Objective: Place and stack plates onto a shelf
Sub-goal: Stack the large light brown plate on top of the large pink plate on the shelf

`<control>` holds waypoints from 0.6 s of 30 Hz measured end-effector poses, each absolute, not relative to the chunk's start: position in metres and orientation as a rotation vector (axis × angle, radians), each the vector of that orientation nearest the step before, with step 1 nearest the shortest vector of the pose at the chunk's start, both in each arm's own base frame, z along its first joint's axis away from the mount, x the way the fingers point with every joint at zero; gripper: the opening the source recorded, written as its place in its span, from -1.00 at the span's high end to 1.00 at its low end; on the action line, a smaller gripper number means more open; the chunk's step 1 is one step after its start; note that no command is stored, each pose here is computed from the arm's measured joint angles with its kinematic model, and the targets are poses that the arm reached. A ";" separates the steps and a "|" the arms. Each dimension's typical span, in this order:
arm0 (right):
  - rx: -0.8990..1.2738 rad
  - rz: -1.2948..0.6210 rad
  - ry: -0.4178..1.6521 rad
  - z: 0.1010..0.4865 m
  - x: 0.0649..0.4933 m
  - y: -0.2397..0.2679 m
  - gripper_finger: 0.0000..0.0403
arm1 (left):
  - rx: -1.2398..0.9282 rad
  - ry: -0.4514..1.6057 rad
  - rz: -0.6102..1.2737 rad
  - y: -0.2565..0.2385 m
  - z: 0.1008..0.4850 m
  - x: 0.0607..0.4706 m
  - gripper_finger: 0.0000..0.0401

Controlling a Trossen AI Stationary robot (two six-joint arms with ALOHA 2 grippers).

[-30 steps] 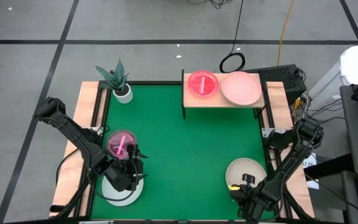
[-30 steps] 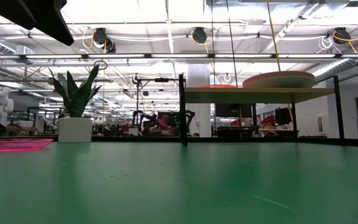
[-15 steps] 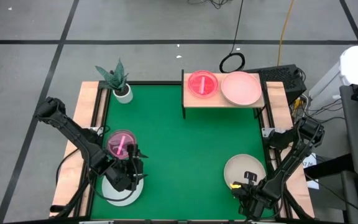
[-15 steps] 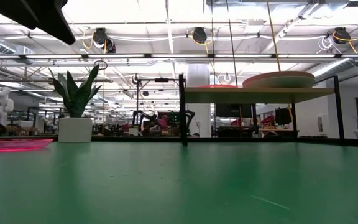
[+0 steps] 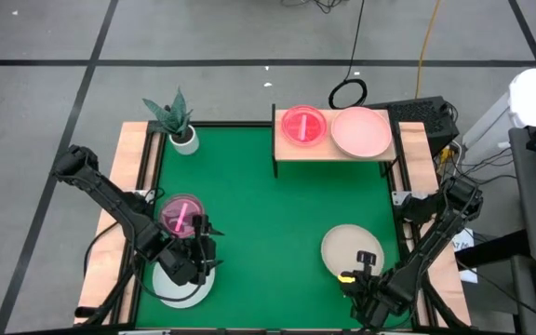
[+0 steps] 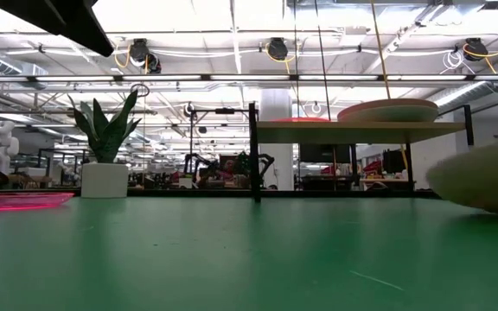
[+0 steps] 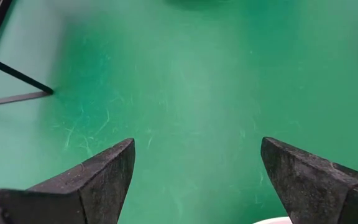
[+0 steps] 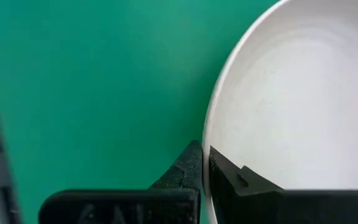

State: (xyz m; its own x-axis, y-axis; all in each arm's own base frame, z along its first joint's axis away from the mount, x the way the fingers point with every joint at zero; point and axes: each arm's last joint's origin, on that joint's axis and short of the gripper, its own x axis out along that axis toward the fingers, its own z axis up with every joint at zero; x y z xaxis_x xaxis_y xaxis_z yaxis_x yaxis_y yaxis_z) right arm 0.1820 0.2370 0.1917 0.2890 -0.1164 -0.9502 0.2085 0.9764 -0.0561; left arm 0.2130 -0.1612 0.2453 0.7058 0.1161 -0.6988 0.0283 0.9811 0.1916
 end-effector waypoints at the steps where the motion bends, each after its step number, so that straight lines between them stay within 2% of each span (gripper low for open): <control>1: 0.067 -0.209 1.250 0.196 0.186 0.236 1.00 | 0.194 0.787 0.049 -0.161 0.245 0.213 -0.75; 9: -0.147 -0.189 1.201 0.221 0.208 0.223 1.00 | 0.201 0.775 0.059 -0.156 0.246 0.219 -0.75; 18: -0.304 -0.256 1.184 0.253 0.222 0.206 1.00 | 0.187 0.775 0.068 -0.155 0.246 0.220 -0.75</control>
State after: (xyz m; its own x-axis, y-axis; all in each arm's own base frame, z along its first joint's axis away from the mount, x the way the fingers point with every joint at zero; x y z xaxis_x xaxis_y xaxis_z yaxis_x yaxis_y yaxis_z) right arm 0.2220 0.2061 0.2528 0.3570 -0.3522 -0.8651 0.0370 0.9308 -0.3637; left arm 0.2195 -0.1550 0.2463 0.7128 0.1301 -0.6892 0.0074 0.9812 0.1929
